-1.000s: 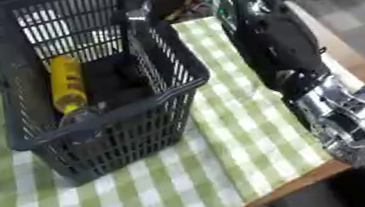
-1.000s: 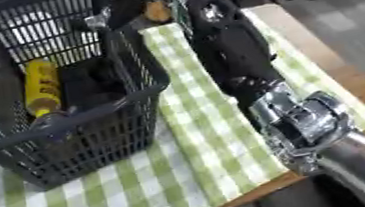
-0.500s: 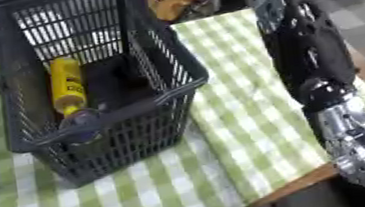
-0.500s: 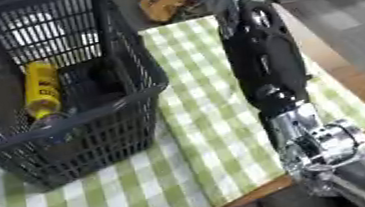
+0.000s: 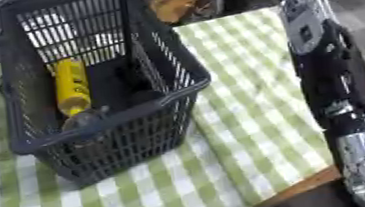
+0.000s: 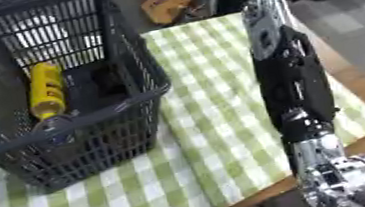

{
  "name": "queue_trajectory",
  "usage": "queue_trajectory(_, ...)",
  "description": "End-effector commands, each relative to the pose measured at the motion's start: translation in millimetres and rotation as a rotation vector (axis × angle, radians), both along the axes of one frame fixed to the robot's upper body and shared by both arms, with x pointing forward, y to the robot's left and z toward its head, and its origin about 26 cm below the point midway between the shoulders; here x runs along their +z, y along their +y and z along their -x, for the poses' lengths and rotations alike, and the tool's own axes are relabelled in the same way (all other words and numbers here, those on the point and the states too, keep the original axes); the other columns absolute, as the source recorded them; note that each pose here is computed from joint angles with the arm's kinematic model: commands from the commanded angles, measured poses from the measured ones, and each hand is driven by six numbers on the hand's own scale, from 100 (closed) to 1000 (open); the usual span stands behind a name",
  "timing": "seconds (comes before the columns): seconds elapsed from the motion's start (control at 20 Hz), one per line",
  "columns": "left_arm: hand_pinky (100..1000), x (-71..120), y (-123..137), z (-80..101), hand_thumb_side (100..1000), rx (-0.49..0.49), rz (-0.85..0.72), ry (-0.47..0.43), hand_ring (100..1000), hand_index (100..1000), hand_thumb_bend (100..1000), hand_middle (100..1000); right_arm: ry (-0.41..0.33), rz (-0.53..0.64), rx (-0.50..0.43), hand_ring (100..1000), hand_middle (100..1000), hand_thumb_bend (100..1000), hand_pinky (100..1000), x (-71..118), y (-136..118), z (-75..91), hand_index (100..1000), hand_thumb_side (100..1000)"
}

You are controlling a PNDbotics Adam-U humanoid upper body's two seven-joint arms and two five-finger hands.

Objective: Pick up objects on the table and place them in the box.

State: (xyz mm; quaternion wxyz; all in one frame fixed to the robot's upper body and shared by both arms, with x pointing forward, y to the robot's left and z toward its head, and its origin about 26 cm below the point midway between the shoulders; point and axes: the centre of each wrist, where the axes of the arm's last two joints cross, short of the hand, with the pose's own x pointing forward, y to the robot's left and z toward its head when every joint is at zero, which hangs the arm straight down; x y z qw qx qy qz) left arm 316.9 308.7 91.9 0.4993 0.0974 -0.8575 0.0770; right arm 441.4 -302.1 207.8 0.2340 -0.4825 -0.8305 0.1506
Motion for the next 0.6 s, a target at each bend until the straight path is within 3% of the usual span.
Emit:
queue_trajectory(0.05,433,12.6,5.0,-1.3,835,0.037,0.003,-0.044,951,803,686,831,-0.033,-0.023,-0.006,709,776,100,535,11.2,-7.0,12.7,867,412)
queue_trajectory(0.25,435,16.2,5.3,-2.1,836,0.059,0.006,-0.059,960,803,680,839,0.011,-0.089,0.006,685,771,100,511,-5.8,-8.4,31.9,873,438)
queue_trajectory(0.6,437,17.5,4.5,-2.7,833,0.074,0.009,-0.064,988,802,683,864,0.055,-0.166,0.063,670,753,100,496,2.3,0.0,51.9,857,461)
